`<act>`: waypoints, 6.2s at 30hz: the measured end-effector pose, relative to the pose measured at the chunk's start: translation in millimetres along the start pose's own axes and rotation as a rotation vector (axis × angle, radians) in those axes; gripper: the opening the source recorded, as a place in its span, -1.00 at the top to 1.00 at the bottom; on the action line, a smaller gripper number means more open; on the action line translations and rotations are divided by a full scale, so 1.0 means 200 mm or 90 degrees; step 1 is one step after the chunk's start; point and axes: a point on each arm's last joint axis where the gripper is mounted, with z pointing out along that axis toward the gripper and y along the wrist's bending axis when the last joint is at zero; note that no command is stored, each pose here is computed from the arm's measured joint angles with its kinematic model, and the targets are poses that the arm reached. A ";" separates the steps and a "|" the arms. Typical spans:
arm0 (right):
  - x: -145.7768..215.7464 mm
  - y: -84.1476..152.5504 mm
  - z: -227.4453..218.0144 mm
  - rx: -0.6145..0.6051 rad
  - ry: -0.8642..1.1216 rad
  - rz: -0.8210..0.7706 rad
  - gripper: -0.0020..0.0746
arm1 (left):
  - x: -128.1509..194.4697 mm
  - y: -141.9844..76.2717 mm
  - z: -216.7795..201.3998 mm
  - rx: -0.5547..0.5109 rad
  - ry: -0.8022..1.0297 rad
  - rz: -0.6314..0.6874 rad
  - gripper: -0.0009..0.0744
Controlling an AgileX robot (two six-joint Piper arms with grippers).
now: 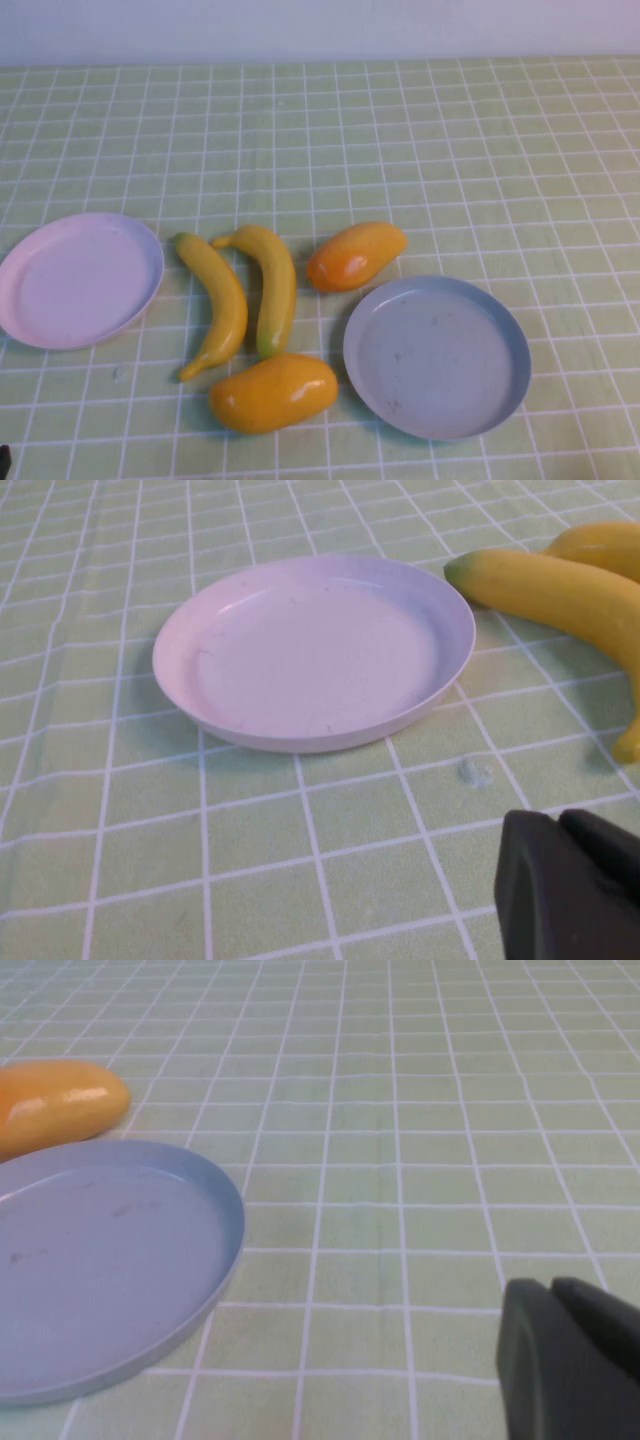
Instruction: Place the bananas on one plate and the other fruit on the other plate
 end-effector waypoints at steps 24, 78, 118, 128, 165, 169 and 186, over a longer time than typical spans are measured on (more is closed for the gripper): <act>0.00 0.00 0.00 0.000 0.000 0.000 0.99 | 0.00 0.01 0.00 -0.009 0.001 0.022 0.99; 0.00 0.00 0.00 0.000 0.000 0.000 0.99 | -0.81 -0.13 0.38 0.347 0.357 -0.016 0.98; 0.00 0.00 0.00 0.000 0.000 0.000 0.99 | -0.68 -0.87 0.79 0.512 0.466 0.535 -0.80; 0.00 0.00 0.00 0.000 0.000 0.000 0.99 | -0.59 -0.90 0.88 0.499 0.494 0.569 -0.80; 0.00 0.00 0.00 0.000 0.000 0.000 0.99 | -0.56 -0.90 0.91 0.483 0.550 0.570 -0.49; 0.00 0.00 0.00 0.000 0.000 0.000 0.99 | -0.79 -0.83 0.83 0.423 0.487 0.516 -0.49; 0.00 0.00 0.00 0.000 0.000 0.000 0.99 | -0.80 0.02 1.27 0.054 0.581 0.199 -0.49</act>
